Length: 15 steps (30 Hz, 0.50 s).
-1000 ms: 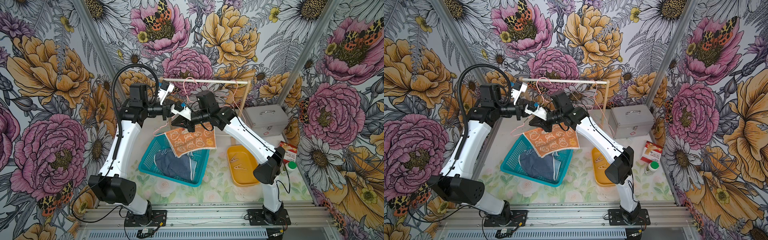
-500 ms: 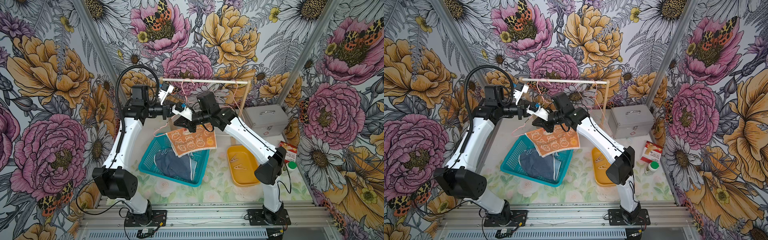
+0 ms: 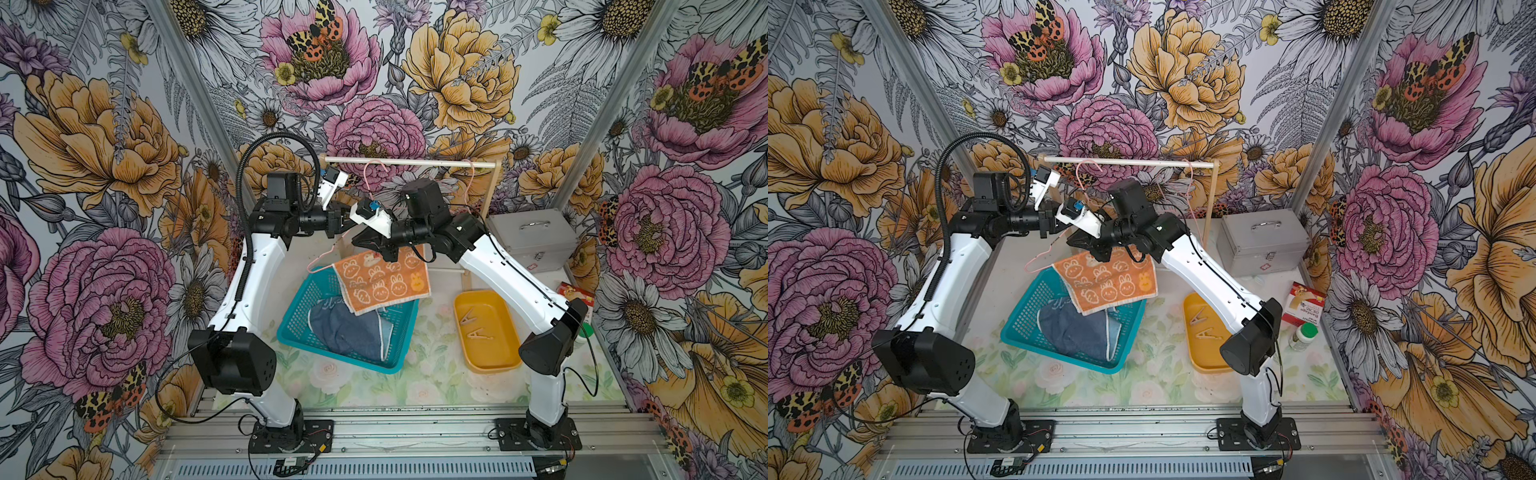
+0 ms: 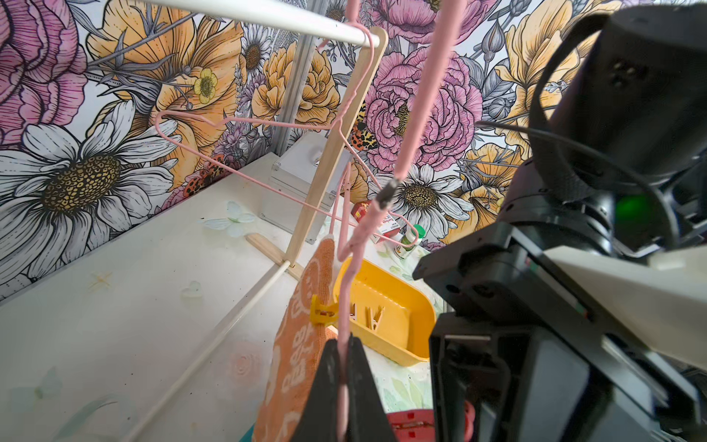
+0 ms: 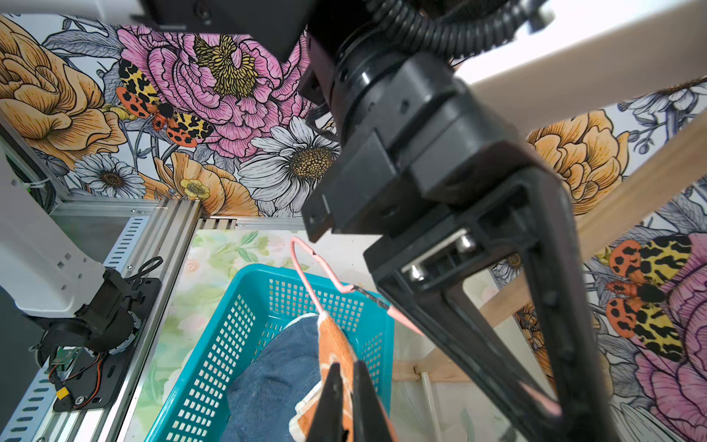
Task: Remove the clothespins securing towels to the hanger
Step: Remove the clothespin from the hanger, then place the clothespin in the storage box.
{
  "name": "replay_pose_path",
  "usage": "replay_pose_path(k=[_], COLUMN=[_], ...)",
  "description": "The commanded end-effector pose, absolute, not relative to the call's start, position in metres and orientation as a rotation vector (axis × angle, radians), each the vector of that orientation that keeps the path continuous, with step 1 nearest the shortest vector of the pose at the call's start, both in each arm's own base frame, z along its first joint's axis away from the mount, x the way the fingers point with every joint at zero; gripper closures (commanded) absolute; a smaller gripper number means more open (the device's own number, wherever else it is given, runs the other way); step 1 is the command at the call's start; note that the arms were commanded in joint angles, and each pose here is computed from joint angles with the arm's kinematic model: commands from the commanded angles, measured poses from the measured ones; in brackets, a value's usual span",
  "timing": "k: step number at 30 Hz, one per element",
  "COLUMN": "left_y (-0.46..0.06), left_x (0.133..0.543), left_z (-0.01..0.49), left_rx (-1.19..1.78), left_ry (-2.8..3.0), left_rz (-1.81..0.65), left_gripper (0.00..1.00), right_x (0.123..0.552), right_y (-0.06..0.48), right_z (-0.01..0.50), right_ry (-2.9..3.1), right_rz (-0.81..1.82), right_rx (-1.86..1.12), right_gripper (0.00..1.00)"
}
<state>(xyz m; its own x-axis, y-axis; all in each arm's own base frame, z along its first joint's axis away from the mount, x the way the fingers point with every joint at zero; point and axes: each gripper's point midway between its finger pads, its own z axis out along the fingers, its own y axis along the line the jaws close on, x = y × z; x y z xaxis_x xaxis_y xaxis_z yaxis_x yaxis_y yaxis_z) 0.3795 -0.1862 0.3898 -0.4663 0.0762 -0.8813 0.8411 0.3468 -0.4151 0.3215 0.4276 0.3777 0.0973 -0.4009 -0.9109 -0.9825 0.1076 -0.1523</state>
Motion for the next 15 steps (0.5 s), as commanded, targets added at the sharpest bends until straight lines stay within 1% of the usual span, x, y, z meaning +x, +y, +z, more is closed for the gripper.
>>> replay_pose_path(k=[1,9,15], left_y=[-0.179,-0.185,-0.186], left_x=[0.378,0.360,0.341], left_z=[0.404,0.434,0.456], left_rx=[0.810,0.848,0.869], left_ry=[1.769,1.702,1.648], left_rz=[-1.131,-1.059,-1.011], left_gripper=[1.00,1.00,1.00], right_x=[0.318,0.308,0.311], right_y=[0.403,0.354,0.298], right_z=[0.386,0.346,0.304], right_ry=[1.524,1.725,1.877], right_rz=[0.736,0.648,0.602], right_rx=[-1.385,-1.211,-0.935], right_gripper=[1.00,1.00,1.00])
